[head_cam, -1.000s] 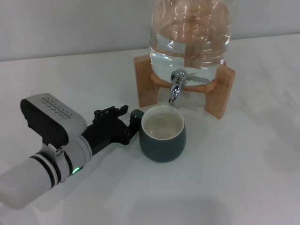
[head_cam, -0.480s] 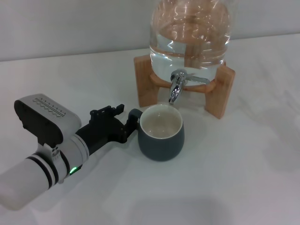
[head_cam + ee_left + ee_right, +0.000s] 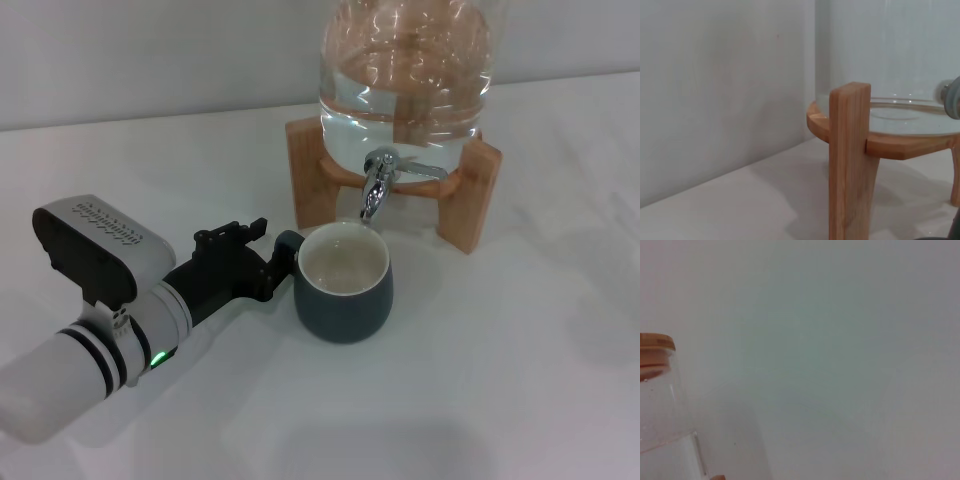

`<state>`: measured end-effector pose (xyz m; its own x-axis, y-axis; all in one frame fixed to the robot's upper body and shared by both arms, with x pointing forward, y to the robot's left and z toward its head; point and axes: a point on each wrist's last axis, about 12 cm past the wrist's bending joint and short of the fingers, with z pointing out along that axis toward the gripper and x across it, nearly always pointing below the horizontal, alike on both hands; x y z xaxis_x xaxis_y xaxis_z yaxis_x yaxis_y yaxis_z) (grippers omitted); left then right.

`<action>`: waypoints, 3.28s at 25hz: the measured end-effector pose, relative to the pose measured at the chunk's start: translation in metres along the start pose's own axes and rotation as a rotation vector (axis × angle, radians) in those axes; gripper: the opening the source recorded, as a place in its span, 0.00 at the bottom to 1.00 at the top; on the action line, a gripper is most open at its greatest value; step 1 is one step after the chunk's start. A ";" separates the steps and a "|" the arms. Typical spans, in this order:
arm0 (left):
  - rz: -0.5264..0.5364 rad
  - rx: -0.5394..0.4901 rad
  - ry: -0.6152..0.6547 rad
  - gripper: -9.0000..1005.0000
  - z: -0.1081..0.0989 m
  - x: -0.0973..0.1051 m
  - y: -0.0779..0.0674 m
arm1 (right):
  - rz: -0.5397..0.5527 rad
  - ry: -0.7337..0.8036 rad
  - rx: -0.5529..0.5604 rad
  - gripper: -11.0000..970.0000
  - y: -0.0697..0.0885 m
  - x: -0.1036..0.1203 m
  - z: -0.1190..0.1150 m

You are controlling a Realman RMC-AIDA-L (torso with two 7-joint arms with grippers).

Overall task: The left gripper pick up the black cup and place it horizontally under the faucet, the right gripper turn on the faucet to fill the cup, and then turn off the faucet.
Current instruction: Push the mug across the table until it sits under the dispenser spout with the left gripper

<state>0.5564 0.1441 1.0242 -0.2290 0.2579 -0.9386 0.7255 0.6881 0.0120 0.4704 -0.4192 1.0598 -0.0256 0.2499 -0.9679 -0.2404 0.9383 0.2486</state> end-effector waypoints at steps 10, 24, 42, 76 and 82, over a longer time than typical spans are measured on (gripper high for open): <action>0.004 0.001 0.001 0.45 0.001 -0.001 0.000 | 0.001 0.000 -0.001 0.87 0.001 0.000 0.001; -0.004 -0.007 -0.017 0.45 0.006 -0.008 0.002 | 0.000 0.004 -0.006 0.87 0.001 0.001 0.001; 0.011 0.027 0.011 0.45 0.010 -0.007 -0.006 | 0.004 0.006 0.000 0.87 0.002 0.004 -0.002; -0.019 0.010 0.015 0.45 0.005 -0.002 -0.011 | 0.001 0.004 0.002 0.87 0.001 0.002 -0.001; -0.040 0.004 0.003 0.44 -0.001 0.002 -0.011 | 0.001 0.004 0.005 0.87 0.000 0.002 -0.001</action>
<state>0.5477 0.1374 1.0227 -0.2604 0.2322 -0.9372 0.7184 0.6951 -0.0274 0.4690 -0.4189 1.0574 -0.0292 0.2496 -0.9679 -0.2352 0.9394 0.2494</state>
